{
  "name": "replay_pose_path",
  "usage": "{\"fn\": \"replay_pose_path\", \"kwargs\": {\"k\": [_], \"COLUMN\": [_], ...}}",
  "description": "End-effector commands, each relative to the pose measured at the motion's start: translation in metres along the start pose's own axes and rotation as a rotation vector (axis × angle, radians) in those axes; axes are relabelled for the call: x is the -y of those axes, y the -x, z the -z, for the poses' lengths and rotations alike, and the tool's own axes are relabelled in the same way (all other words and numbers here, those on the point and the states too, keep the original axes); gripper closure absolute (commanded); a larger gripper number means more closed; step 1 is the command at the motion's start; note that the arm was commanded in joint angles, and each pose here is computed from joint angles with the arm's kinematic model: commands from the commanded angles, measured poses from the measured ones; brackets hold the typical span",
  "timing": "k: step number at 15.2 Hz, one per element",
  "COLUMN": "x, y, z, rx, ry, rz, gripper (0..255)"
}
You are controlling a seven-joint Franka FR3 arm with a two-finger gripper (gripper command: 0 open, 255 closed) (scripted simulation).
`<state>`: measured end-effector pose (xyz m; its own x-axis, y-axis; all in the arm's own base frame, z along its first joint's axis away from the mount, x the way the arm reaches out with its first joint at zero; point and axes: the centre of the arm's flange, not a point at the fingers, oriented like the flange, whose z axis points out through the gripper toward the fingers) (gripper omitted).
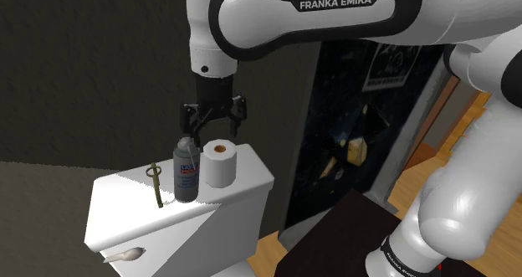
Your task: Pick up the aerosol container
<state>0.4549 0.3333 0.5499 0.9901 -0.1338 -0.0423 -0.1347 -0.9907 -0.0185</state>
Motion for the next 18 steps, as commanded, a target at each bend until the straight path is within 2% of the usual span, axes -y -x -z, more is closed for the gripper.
{"fn": "replay_pose_path", "kwargs": {"k": [1, 4, 13, 14, 18], "x": [0.024, 0.055, 0.055, 0.054, 0.054], "y": [-0.012, -0.024, -0.026, -0.025, -0.026], "z": [-0.002, -0.005, -0.045, -0.045, -0.045], "rx": [0.005, 0.01, 0.01, 0.01, 0.01], "ry": [-0.004, -0.008, -0.008, -0.008, -0.008], "rz": [-0.015, -0.031, -0.031, -0.031, -0.031], "gripper": [0, 0, 0, 255, 255]}}
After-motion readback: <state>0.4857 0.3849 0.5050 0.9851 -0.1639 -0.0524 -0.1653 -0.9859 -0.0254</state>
